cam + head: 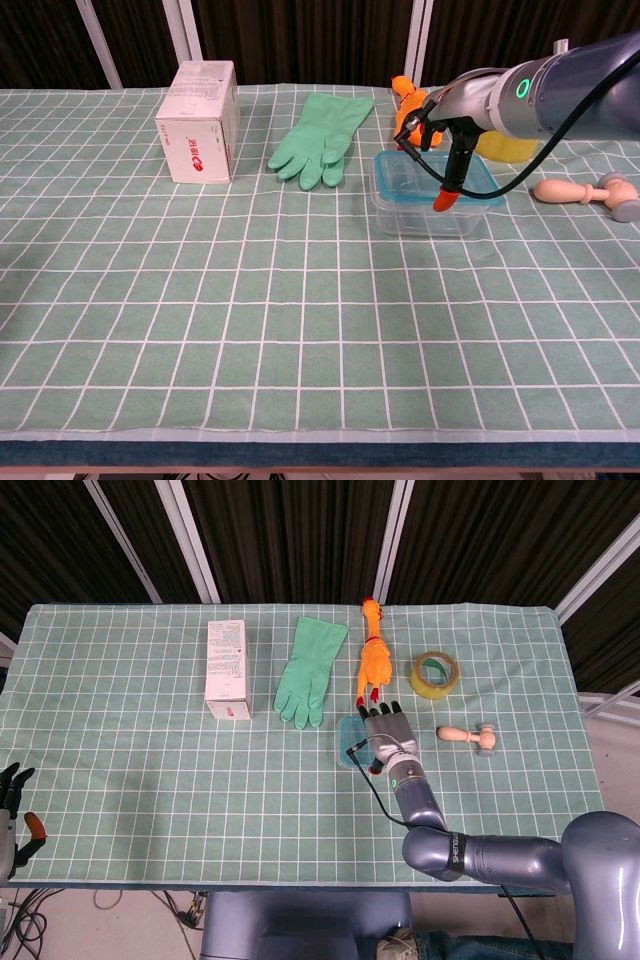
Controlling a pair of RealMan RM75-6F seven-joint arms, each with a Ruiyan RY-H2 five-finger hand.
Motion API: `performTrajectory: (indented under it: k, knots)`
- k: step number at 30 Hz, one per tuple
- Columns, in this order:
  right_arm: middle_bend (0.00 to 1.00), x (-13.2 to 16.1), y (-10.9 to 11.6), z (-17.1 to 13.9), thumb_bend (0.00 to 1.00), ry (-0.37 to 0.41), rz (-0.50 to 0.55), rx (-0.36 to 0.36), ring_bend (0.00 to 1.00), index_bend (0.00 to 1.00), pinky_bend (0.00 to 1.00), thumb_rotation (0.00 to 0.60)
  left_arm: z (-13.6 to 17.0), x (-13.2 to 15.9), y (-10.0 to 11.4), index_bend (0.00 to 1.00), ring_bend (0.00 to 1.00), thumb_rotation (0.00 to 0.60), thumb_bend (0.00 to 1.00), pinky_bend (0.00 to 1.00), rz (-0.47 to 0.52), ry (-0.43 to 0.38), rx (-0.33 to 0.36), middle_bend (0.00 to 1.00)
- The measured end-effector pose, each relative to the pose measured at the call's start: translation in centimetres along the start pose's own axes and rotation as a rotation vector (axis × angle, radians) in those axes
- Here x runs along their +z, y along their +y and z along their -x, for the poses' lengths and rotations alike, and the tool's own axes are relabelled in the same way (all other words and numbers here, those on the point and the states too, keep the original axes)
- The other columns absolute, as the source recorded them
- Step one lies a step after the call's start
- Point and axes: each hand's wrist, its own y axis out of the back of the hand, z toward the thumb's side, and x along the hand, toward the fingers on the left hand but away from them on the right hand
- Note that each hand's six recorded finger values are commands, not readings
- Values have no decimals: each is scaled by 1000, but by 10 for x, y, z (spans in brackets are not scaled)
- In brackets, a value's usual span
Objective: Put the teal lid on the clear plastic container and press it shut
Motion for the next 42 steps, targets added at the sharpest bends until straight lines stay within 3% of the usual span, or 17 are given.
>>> performTrajectory:
  k: [42]
  knots:
    - [465, 10, -3, 0, 206, -25, -15, -13, 95, 0, 0, 600, -1, 0, 2, 106, 0, 600, 752, 0, 2, 5, 1, 0]
